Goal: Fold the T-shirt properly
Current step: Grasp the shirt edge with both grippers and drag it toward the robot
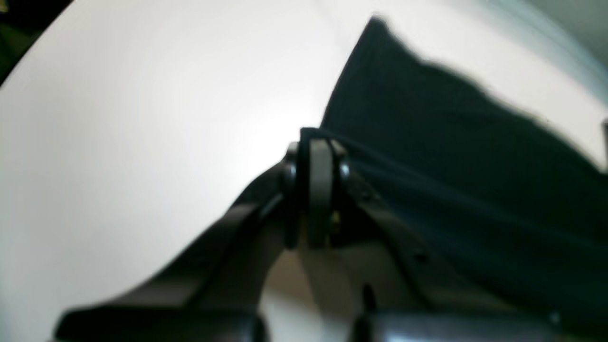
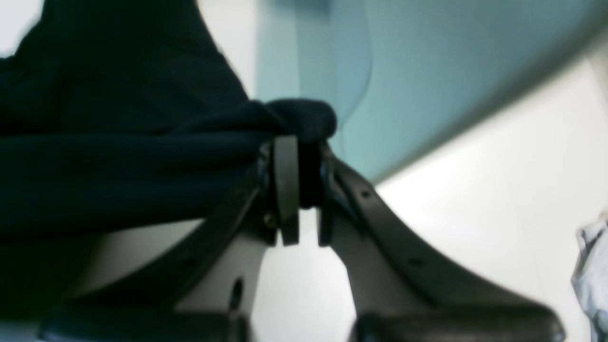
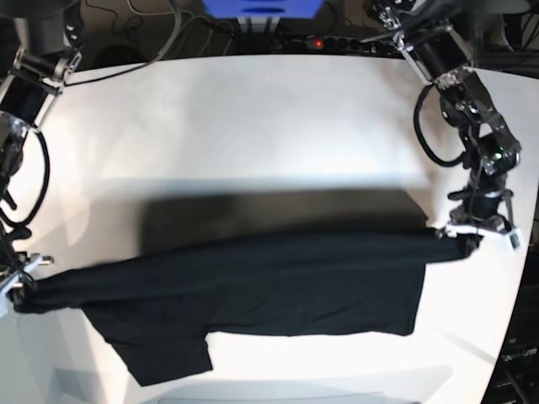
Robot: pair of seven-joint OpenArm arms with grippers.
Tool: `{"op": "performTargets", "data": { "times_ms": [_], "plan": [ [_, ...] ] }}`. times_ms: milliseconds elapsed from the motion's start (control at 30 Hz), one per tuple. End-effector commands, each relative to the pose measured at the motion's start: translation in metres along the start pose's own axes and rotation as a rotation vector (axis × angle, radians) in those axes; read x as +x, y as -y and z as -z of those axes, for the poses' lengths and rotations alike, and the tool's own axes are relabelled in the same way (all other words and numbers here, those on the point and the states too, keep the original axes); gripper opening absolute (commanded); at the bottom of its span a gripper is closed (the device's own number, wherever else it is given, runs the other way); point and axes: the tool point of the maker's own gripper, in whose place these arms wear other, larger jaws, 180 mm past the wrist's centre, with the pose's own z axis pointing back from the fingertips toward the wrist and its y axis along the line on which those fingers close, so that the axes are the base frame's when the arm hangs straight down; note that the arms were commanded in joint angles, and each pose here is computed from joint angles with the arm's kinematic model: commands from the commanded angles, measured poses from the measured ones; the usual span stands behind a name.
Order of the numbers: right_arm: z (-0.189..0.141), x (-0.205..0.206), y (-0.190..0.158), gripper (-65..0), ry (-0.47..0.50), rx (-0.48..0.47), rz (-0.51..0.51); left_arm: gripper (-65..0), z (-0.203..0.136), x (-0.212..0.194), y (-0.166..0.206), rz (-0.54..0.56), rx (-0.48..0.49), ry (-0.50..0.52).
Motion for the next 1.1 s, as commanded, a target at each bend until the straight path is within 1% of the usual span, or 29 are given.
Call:
{"op": "performTargets", "data": {
  "times_ms": [0, 67, 200, 267, 400, 467, 533, 633, 733, 800, 933, 1067],
  "plan": [
    [-0.006, 0.009, 0.015, -65.0, 0.02, -0.04, -0.008, -65.0, -0.005, 0.02, 0.001, 0.017, 0.0, 0.06],
    [-0.008, -0.001, 0.016, -65.0, -0.002, -0.043, -0.003, -65.0, -0.01, 0.023, 0.005, 0.024, -0.006, 0.068],
    [-0.017, -0.049, 0.022, -65.0, -0.091, -0.056, 0.017, -65.0, -0.021, 0.007, -0.001, 0.046, 0.005, 0.038],
    [-0.026, -0.076, 0.027, -65.0, -0.147, -0.07, 0.025, -65.0, -0.03, -0.003, -0.012, 0.051, 0.031, 0.021],
    [-0.044, -0.124, 0.033, -65.0, -0.243, -0.086, 0.034, -65.0, -0.047, -0.025, -0.035, 0.027, 0.089, -0.016],
    [-0.054, -0.15, 0.03, -65.0, -0.289, -0.086, 0.047, -65.0, -0.057, -0.037, -0.049, 0.021, 0.124, -0.042],
    [-0.068, -0.172, 0.031, -65.0, -0.334, -0.092, 0.038, -65.0, -0.065, -0.051, -0.059, 0.03, 0.149, -0.079],
    [-0.086, -0.203, 0.019, -65.0, -0.402, -0.076, 0.04, -65.0, -0.077, -0.074, -0.068, 0.035, 0.169, -0.138],
    [-0.108, -0.22, 0.009, -65.0, -0.422, -0.073, 0.035, -65.0, -0.092, -0.098, -0.078, 0.048, 0.194, -0.201],
    [-0.121, -0.225, 0.001, -65.0, -0.419, -0.062, 0.019, -65.0, -0.106, -0.115, -0.081, 0.049, 0.206, -0.243],
    [-0.143, -0.239, -0.009, -65.0, -0.459, -0.042, -0.012, -65.0, -0.13, -0.134, -0.083, 0.065, 0.223, -0.293],
    [-0.161, -0.258, -0.011, -65.0, -0.521, -0.028, -0.032, -65.0, -0.153, -0.147, -0.085, 0.082, 0.24, -0.338]
  ]
}}
